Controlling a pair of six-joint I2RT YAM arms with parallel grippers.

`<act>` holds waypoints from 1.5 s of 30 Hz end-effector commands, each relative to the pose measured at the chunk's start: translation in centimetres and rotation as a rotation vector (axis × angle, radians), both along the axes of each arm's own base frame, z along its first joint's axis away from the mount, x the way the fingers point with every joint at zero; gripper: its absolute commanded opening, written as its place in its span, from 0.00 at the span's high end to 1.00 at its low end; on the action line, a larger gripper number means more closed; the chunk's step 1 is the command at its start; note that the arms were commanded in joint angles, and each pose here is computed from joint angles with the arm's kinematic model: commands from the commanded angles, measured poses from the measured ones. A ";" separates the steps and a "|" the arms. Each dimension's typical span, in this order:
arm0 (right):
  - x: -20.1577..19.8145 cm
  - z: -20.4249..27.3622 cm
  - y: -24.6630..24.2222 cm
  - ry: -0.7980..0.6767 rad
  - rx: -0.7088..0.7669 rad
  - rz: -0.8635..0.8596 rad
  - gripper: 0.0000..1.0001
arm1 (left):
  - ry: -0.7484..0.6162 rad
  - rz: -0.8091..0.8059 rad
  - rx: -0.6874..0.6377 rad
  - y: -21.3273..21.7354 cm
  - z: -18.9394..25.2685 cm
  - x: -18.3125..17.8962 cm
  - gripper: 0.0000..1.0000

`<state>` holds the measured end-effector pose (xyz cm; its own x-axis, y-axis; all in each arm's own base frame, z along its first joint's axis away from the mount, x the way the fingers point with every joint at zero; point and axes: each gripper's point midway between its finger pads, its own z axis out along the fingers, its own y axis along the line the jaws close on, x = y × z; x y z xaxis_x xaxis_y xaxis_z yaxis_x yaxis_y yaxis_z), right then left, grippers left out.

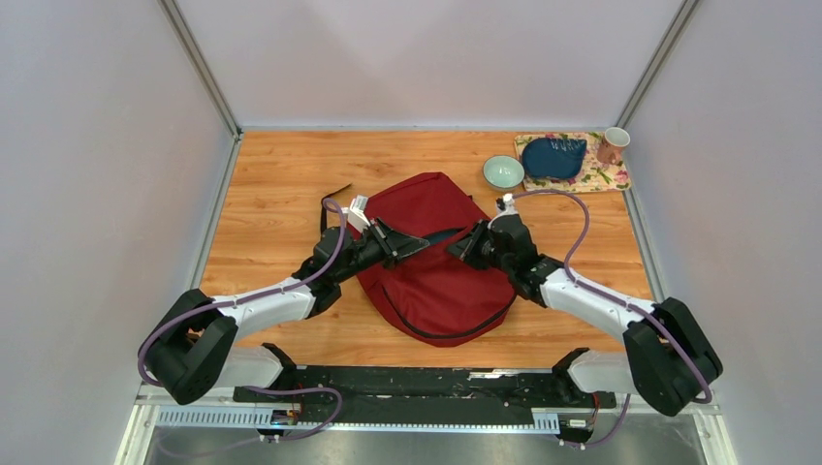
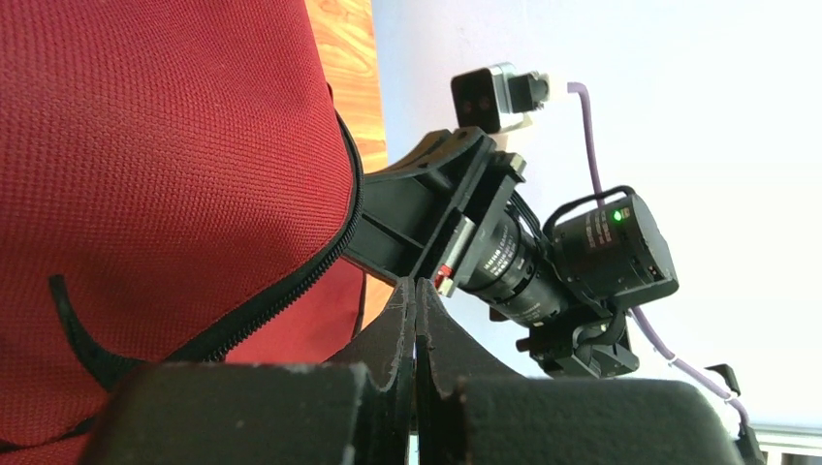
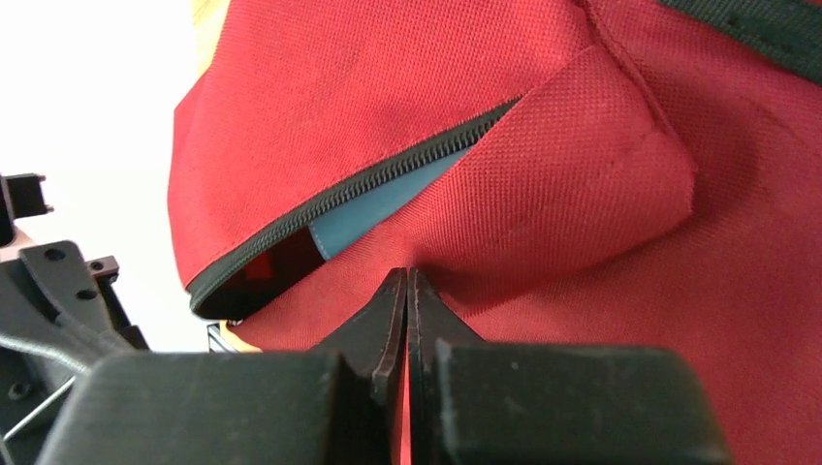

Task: Pack the student bag
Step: Adjust the student bag at the center of the board.

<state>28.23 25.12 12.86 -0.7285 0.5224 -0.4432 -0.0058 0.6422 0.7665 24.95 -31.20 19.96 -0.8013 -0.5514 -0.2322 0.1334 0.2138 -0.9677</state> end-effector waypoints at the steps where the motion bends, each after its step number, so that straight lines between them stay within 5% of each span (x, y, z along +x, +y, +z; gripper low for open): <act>1: 1.7 1.6 1.7 -0.040 0.017 0.036 0.99 | -0.051 -0.014 -0.044 0.1 1.7 -0.4 1.00; 12: 5.0 1.7 4.3 -0.046 0.021 0.054 0.99 | -0.036 -0.025 -0.041 0.1 1.3 -0.6 1.00; 20: 3.0 0.4 1.8 -0.060 -0.061 0.052 0.84 | -0.084 -0.076 -0.054 -0.3 2.5 -1.2 1.00; 28: -0.5 2.0 -2.2 -0.116 -0.113 0.012 0.68 | -0.257 -0.089 0.035 0.3 5.9 -1.7 0.66; 33: -2.0 1.9 -5.2 -0.115 -0.206 -0.035 0.58 | -0.295 0.037 0.289 3.9 3.9 -1.0 0.38; 37: -1.8 2.3 -7.4 -0.136 -0.244 -0.097 0.47 | -0.234 0.180 0.440 7.8 0.2 -0.6 0.30; 45: 0.9 3.8 -7.0 -0.101 -0.230 -0.051 0.43 | -0.135 0.239 0.472 10.3 -5.0 -2.0 0.26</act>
<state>27.60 16.97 14.24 -0.6440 0.4776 -0.5977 0.0348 0.7987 0.6008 22.97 -22.30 17.85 -0.6136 -0.5301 -0.5852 0.2128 0.6027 -0.7691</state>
